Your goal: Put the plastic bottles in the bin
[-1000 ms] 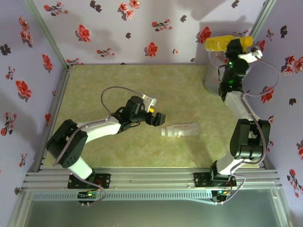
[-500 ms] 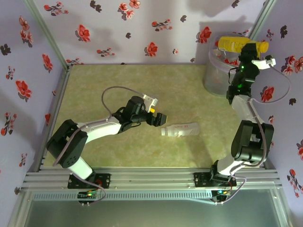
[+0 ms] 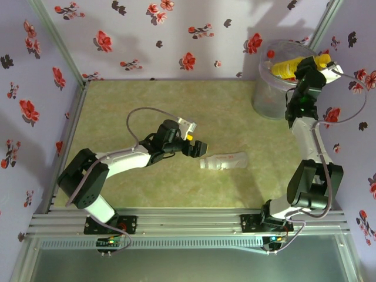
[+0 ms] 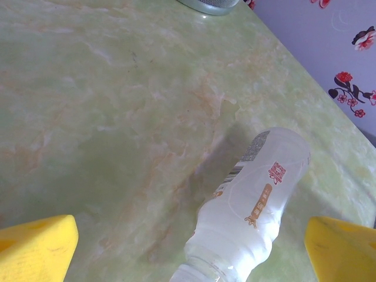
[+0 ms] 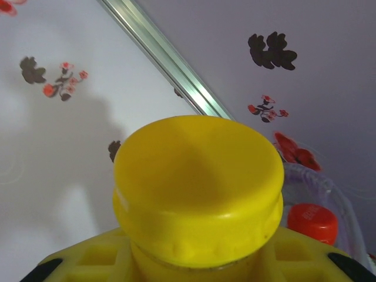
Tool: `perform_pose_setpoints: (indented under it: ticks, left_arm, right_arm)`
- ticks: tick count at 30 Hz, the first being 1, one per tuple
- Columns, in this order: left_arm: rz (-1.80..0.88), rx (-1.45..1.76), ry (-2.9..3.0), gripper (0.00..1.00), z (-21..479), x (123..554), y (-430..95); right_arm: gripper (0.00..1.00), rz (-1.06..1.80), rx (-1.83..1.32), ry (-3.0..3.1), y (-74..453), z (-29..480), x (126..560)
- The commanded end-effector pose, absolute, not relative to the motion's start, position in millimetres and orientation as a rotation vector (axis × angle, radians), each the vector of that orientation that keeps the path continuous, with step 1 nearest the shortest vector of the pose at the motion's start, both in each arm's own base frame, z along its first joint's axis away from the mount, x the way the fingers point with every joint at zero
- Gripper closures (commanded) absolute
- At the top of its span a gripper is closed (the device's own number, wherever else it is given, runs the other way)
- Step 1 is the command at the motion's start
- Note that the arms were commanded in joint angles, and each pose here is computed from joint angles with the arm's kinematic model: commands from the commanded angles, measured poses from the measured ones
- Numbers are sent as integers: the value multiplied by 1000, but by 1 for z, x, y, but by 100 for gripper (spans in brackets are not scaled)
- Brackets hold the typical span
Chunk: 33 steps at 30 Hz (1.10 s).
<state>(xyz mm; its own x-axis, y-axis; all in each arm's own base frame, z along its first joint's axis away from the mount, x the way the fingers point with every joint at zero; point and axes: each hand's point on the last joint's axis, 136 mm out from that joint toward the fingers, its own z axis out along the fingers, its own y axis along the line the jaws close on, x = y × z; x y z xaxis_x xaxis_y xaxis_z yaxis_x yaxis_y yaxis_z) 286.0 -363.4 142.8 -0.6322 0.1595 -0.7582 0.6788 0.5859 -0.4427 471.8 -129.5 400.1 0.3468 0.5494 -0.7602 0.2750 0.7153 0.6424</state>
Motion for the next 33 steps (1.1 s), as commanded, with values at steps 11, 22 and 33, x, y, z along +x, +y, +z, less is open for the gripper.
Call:
perform_pose_setpoints:
  ticks: [11, 22, 33]
  left_arm:
    - [-1002, 672, 2104, 1, 156, 286, -373]
    - [-995, 673, 2120, 1, 151, 287, -375]
    - [-978, 682, 2131, 0, 150, 288, -376]
  right_arm:
    - [59, 166, 765, 1523, -120, 363, 500]
    - [54, 221, 783, 1665, -111, 311, 522]
    - [20, 269, 723, 1742, -97, 317, 529]
